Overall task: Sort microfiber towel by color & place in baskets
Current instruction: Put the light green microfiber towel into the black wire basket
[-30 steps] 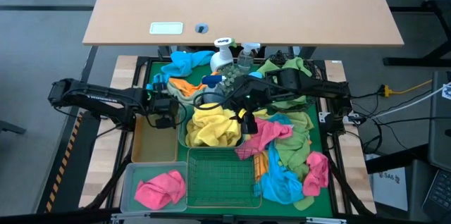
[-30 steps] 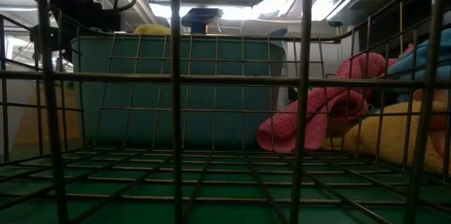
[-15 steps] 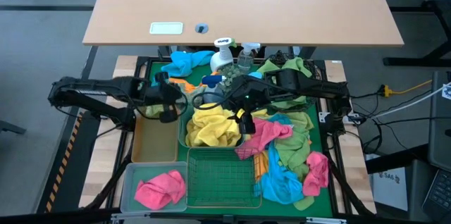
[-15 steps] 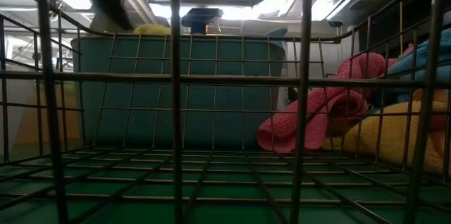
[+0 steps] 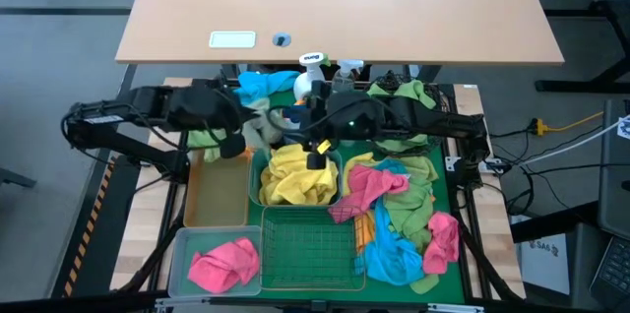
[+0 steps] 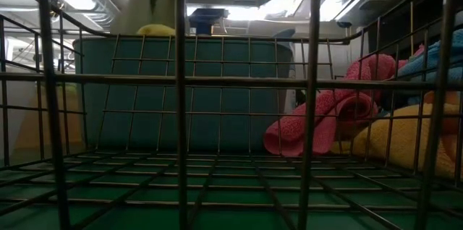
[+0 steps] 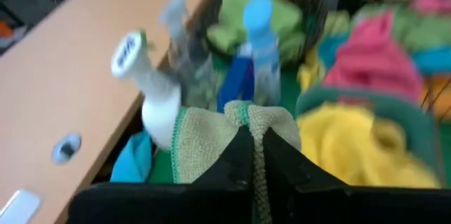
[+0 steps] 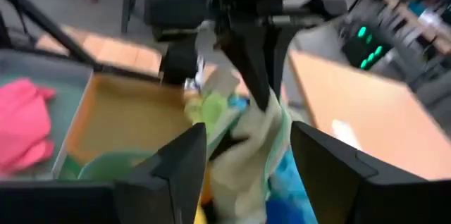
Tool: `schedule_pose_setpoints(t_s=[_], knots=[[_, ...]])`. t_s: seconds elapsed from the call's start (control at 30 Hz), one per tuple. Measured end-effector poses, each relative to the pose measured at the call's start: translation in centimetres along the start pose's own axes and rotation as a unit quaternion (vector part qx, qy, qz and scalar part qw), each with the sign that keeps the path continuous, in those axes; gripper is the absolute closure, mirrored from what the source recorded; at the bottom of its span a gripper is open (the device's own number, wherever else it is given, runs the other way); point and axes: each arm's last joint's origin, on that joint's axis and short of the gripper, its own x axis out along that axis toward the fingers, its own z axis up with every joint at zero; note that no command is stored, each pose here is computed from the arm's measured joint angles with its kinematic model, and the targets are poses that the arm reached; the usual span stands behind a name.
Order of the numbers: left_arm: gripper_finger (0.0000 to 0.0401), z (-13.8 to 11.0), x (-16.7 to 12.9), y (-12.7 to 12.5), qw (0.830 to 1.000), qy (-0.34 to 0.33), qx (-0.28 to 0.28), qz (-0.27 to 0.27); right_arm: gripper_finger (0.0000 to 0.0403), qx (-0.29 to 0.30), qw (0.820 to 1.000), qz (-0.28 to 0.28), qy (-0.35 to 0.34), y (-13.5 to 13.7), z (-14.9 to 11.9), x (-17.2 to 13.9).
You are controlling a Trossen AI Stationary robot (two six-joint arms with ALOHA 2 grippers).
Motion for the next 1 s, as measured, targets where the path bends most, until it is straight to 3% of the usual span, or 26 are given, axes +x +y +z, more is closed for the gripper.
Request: schedule_pose_setpoints(t_s=[0.27, 0.7, 0.87, 1.0], knots=[[0.0397, 2.2, -0.5, -0.3, 0.993, -0.099, -0.037, -0.053, 0.0194, 0.017, 0.997, -0.03, -0.07, -0.5, 1.4, -0.1], [0.0396, 5.0, -1.8, -1.3, 0.956, -0.248, -0.052, -0.147, 0.0194, 0.016, 0.997, -0.046, -0.055, -0.3, 1.0, 0.9], [0.0394, 5.1, -2.1, -1.7, 0.953, -0.257, -0.035, -0.155, 0.0197, 0.011, 0.998, -0.042, -0.042, 0.4, 0.4, 2.7], [0.0393, 5.1, -2.1, -1.7, 0.953, -0.258, -0.029, -0.153, 0.0241, -0.01, 0.998, -0.041, -0.037, 0.6, 0.1, 3.3]])
